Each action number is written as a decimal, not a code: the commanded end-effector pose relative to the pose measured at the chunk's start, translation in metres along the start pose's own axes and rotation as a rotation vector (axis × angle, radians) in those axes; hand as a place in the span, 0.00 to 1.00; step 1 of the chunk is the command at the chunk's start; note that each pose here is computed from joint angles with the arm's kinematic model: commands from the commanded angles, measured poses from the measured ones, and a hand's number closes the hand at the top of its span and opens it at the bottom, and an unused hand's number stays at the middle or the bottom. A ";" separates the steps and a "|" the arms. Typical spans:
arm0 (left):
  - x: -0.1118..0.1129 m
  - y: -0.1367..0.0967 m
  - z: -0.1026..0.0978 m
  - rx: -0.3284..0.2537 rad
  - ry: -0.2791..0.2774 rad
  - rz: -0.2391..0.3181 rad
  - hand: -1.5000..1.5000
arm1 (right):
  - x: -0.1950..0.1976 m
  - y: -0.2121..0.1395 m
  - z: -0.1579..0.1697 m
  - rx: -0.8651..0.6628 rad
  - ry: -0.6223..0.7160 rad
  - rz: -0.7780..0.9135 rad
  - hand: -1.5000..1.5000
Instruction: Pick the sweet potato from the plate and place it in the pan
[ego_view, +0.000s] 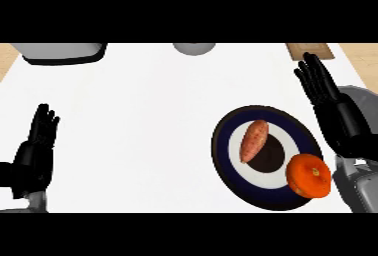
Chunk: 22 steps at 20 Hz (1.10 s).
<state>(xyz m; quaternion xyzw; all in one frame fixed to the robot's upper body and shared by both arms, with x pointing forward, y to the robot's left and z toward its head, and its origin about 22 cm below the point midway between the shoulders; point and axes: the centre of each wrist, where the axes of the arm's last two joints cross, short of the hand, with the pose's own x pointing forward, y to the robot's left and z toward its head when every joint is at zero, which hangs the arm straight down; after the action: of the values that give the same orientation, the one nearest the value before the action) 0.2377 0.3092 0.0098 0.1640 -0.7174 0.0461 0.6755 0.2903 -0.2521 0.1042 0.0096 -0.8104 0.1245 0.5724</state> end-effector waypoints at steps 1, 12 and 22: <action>0.018 -0.026 -0.003 -0.081 -0.044 0.008 0.50 | 0.007 -0.015 0.004 -0.033 0.058 -0.003 1.00; 0.016 -0.102 0.029 -0.365 -0.073 0.138 0.50 | 0.043 -0.018 0.006 -0.181 0.527 0.407 0.00; 0.019 -0.100 0.020 -0.403 -0.096 0.153 0.50 | 0.091 -0.018 -0.013 0.048 0.670 0.701 0.00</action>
<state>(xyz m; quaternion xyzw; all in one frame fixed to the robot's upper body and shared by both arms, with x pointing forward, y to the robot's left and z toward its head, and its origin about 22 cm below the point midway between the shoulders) 0.2440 0.2046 0.0085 -0.0218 -0.7494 -0.0544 0.6595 0.2703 -0.2588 0.1861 -0.2835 -0.5741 0.2784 0.7159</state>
